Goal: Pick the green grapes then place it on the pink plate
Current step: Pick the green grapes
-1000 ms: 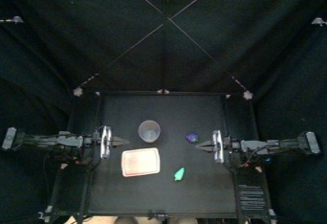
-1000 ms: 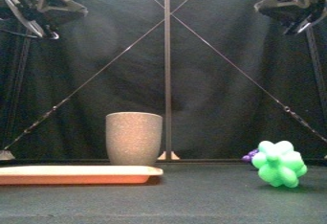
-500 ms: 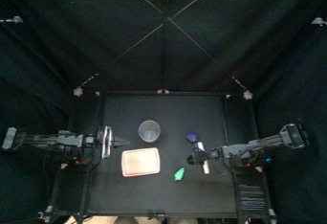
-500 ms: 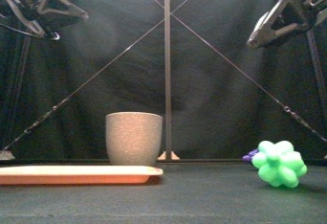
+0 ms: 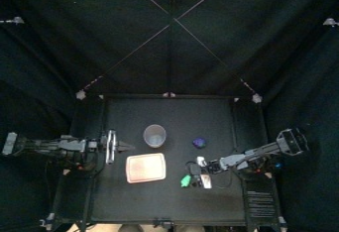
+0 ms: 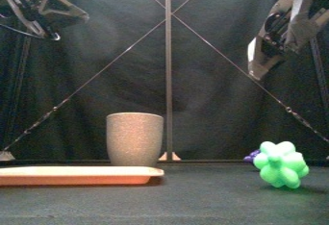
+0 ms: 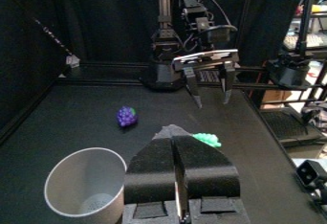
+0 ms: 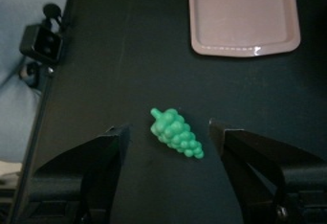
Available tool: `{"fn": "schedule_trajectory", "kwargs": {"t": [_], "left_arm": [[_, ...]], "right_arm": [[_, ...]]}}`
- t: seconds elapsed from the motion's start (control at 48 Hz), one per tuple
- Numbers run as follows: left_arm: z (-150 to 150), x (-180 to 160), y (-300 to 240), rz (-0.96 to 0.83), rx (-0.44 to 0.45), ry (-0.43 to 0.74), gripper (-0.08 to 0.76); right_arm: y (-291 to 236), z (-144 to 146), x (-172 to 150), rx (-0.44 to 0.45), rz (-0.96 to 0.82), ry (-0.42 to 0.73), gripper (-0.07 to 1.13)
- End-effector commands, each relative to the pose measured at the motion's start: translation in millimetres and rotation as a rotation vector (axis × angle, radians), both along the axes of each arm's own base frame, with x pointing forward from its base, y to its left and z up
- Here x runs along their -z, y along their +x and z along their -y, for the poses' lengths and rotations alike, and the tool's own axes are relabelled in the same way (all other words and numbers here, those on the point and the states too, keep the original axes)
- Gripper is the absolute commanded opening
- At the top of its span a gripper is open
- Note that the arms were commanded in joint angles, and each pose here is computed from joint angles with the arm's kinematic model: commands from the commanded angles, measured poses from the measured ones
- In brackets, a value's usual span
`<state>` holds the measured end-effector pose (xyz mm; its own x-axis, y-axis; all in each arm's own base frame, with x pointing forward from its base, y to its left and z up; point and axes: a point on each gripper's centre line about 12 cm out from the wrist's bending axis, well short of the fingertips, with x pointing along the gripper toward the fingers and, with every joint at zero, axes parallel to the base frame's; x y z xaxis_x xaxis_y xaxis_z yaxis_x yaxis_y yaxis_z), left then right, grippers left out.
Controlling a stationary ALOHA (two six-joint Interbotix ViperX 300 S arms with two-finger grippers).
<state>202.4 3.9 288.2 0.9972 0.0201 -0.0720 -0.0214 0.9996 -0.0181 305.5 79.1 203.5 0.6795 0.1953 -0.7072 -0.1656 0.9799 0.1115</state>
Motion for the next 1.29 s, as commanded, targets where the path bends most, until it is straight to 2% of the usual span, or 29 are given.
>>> {"fn": "schedule_trajectory", "kwargs": {"t": [0.021,0.208,0.292,0.479,0.688,0.896,1.042,1.167,1.292], "left_arm": [[-0.8,-10.4,2.2,0.026,-0.004,-0.007,0.088],[-2.4,-11.5,2.1,0.044,-0.014,-0.026,0.086],[-2.6,-11.9,1.9,0.059,-0.016,-0.032,0.086],[-2.9,-8.5,1.2,0.065,-0.019,-0.045,0.086],[-3.5,-10.4,1.5,0.070,-0.023,-0.054,0.086],[-3.1,-12.2,1.4,0.076,-0.022,-0.054,0.086],[-1.9,-11.6,1.3,0.075,-0.016,-0.059,0.086],[-1.1,-10.3,1.2,0.072,-0.013,-0.065,0.086],[-0.9,-9.0,1.0,0.069,-0.012,-0.069,0.086]], "right_arm": [[3.7,-1.8,1.0,-0.044,-0.073,-0.067,0.97],[5.4,-0.3,21.9,-0.143,-0.315,-0.292,0.96],[16.9,-1.5,24.4,-0.160,-0.348,-0.342,0.96],[40.5,-20.9,28.3,-0.205,-0.289,-0.334,0.96],[50.7,-42.2,53.7,-0.268,-0.264,-0.300,0.96],[50.9,-41.8,72.4,-0.288,-0.303,-0.314,0.96],[53.1,-31.6,76.5,-0.267,-0.298,-0.318,0.95],[52.1,-21.1,81.4,-0.244,-0.311,-0.317,0.88],[51.9,-18.2,83.6,-0.237,-0.315,-0.315,0.73]]}}
